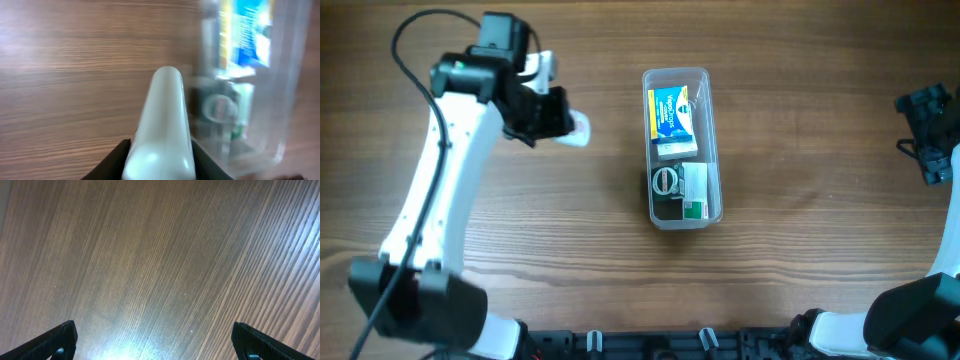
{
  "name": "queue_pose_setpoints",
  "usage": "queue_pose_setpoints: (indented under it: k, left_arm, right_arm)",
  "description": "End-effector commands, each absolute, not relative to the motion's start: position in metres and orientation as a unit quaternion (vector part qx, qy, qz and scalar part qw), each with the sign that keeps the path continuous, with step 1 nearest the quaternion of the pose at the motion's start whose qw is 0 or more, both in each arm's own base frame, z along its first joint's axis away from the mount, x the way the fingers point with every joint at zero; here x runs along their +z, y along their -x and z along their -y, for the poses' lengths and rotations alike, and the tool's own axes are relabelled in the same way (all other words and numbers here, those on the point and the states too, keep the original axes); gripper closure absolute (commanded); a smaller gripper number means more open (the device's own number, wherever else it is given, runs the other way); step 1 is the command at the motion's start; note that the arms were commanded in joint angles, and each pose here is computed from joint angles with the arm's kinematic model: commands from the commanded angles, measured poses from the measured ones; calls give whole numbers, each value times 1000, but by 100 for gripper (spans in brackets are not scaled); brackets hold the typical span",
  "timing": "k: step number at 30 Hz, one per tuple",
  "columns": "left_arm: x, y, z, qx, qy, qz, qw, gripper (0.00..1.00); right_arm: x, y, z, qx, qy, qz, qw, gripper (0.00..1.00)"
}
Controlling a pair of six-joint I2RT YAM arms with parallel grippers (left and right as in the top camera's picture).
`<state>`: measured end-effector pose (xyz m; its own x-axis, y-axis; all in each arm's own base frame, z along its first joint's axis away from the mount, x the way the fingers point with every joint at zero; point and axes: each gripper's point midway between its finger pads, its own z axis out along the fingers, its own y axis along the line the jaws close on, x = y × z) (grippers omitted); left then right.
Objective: Pack container
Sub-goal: 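Lift the white bottle and carry it over the container, then lower the bottle into the container's near end and open left gripper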
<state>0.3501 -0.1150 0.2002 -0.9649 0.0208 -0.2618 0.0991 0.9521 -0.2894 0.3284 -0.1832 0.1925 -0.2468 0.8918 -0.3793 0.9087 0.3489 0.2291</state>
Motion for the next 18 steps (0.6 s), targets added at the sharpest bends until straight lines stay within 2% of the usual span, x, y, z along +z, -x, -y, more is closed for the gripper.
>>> queue_pose_setpoints:
  k: [1,8,13,18]
  left_arm:
    - [235,-326,163,-193,-59,-967,156,66]
    - [241,-278,259,-230,-151,-950,146,61]
    - [234,-280,294,-229,-191,-939,170,63]
    - [189,-290,294,-176,-186,-957,135,63]
  right_arm:
    - [191,-331,183,-16,-577,-785,225,0]
    - [191,-331,183,-16,-577,-785,225,0]
    - [191,-331,183,-16,-577,-785,225,0]
    - [191,-331,183,-16,-577,-785,225,0]
